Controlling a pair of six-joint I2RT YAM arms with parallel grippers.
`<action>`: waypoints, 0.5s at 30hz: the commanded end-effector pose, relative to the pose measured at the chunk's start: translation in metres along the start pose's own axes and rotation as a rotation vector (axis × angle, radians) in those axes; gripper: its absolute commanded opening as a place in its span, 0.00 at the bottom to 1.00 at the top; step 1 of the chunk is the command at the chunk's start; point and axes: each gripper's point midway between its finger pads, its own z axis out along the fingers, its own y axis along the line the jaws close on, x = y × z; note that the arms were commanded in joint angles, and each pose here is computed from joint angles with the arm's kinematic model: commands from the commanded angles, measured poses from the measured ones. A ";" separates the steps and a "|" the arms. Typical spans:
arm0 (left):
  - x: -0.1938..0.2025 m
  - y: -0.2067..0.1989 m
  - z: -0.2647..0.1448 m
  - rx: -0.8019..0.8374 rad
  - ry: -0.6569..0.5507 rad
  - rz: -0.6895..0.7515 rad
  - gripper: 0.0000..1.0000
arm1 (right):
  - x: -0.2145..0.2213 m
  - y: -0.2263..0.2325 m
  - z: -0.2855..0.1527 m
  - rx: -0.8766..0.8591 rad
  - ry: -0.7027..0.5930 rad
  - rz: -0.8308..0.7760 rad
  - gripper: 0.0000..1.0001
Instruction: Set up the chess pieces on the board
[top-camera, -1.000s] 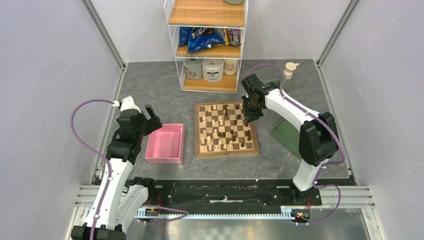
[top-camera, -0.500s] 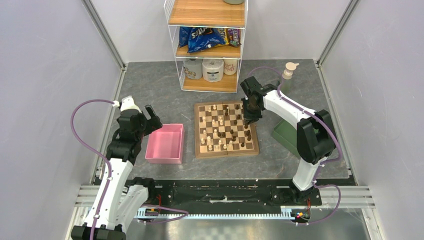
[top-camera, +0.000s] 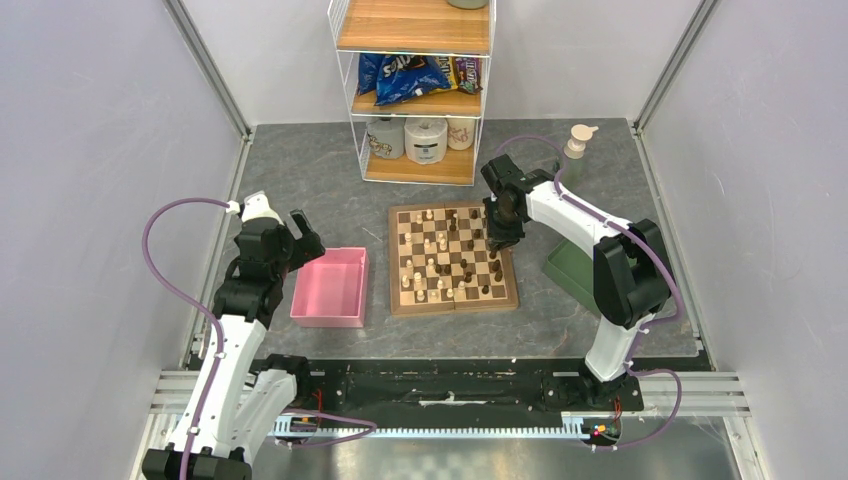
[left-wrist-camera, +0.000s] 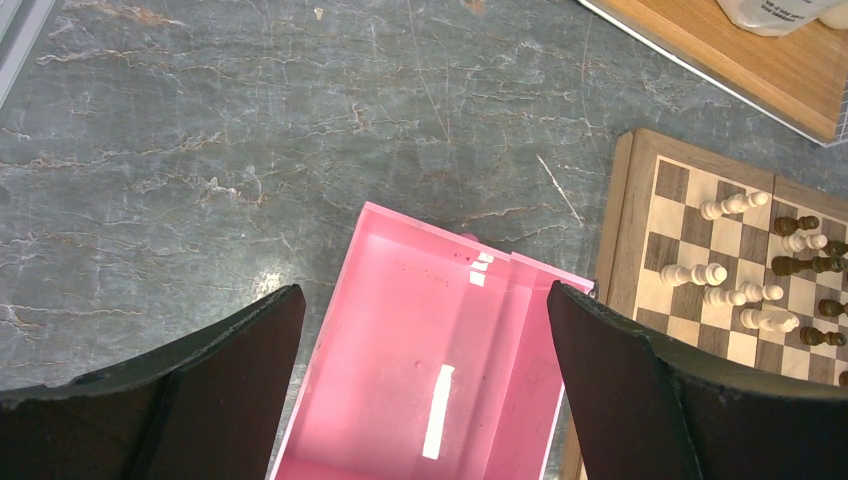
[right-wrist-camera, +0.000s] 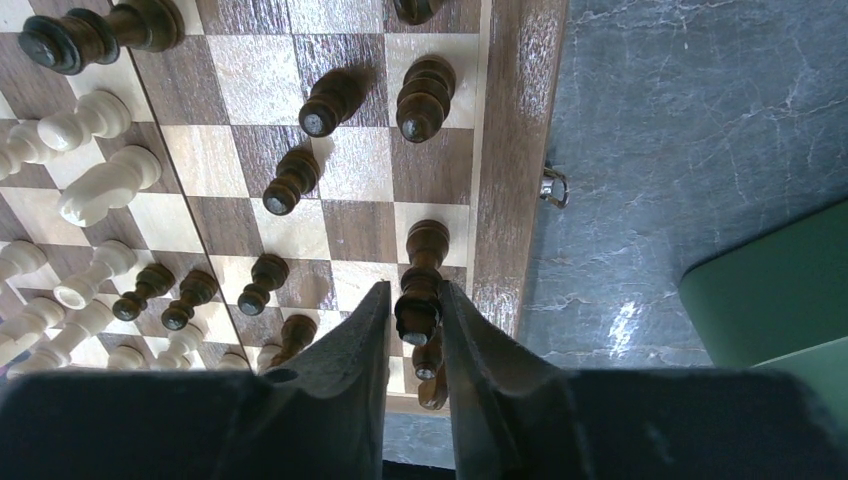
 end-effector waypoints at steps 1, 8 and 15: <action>-0.013 -0.008 -0.002 0.025 -0.038 -0.036 0.99 | -0.008 -0.002 0.001 0.009 -0.026 0.004 0.35; -0.014 -0.008 -0.003 0.026 -0.040 -0.037 0.99 | -0.030 0.006 -0.020 -0.015 -0.089 -0.015 0.44; -0.015 -0.009 -0.004 0.029 -0.044 -0.037 0.99 | -0.059 0.030 -0.049 -0.098 -0.194 -0.045 0.52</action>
